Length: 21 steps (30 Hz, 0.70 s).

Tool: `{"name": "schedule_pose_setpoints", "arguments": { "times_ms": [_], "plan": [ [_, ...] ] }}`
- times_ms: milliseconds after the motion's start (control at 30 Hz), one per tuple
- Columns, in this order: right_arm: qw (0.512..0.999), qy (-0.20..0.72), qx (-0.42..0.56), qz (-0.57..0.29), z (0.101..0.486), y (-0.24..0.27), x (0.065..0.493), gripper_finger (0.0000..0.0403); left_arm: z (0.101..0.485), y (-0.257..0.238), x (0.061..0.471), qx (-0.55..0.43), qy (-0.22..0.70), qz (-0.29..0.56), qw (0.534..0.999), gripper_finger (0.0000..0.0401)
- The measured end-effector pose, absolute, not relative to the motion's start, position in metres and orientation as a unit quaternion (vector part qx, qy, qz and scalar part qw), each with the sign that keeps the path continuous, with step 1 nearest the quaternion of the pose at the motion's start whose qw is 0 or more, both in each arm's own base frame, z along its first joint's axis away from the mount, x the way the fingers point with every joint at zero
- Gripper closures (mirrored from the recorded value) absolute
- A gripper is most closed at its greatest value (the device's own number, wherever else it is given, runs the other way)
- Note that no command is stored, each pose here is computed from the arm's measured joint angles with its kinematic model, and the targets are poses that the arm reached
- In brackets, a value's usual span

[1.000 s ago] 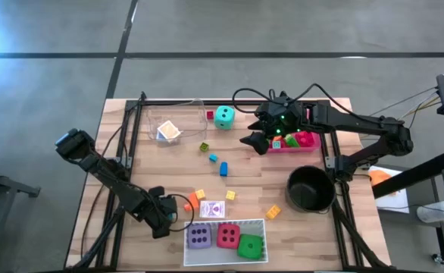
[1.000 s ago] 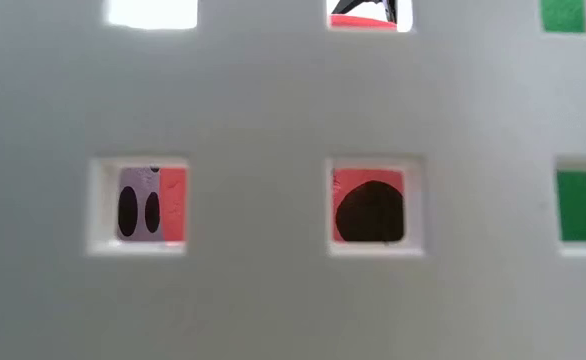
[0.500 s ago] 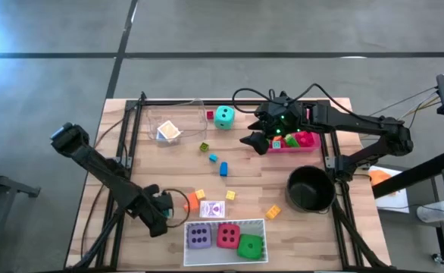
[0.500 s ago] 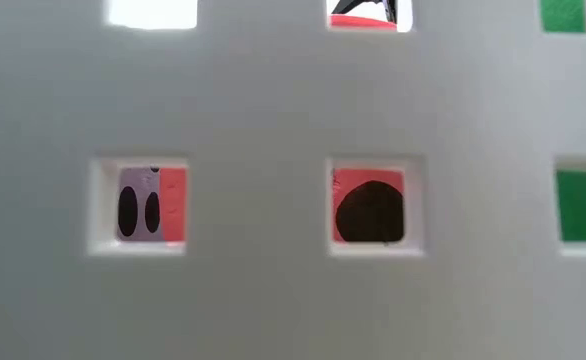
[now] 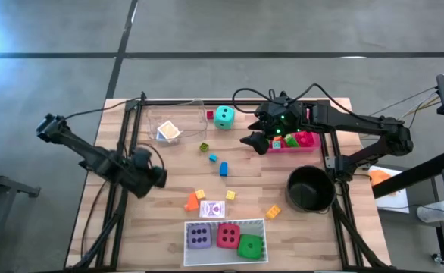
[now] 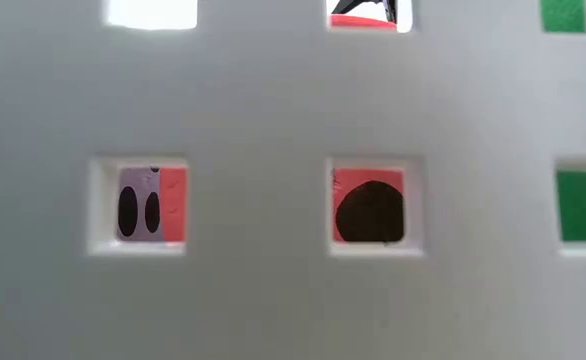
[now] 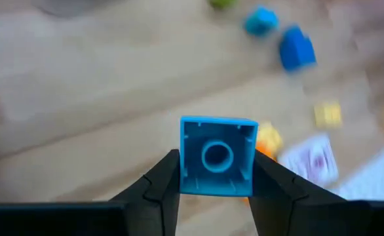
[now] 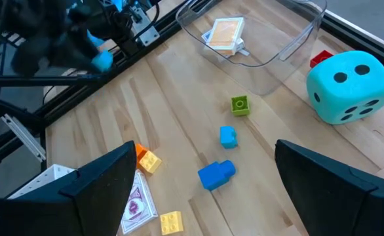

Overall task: Pick & Place Toys
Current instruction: Put the light blue game piece into the red bin

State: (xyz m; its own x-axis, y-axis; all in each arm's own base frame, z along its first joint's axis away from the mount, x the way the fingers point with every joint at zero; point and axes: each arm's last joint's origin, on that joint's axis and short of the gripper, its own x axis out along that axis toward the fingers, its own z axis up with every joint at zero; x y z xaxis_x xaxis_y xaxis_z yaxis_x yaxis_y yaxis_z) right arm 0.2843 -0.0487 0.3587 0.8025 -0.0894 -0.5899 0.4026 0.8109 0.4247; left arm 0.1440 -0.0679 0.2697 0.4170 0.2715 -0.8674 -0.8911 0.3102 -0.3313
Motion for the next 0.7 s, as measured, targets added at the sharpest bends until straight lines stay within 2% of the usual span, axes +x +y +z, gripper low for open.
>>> {"name": "schedule_pose_setpoints", "arguments": {
  "times_ms": [133, 700],
  "plan": [
    [0.908, 0.284, 0.276, -0.135, 0.359, -0.049, 0.284, 0.0047, 0.275, -0.055, 0.147, -0.441, 0.339, 0.434, 0.709, 0.0267],
    [0.908, 0.284, 0.276, -0.135, 0.359, -0.049, 0.284, 0.0047, 0.303, -0.012, 0.166, -0.444, 0.275, 0.467, 0.713, 0.0267]
  ]
}}
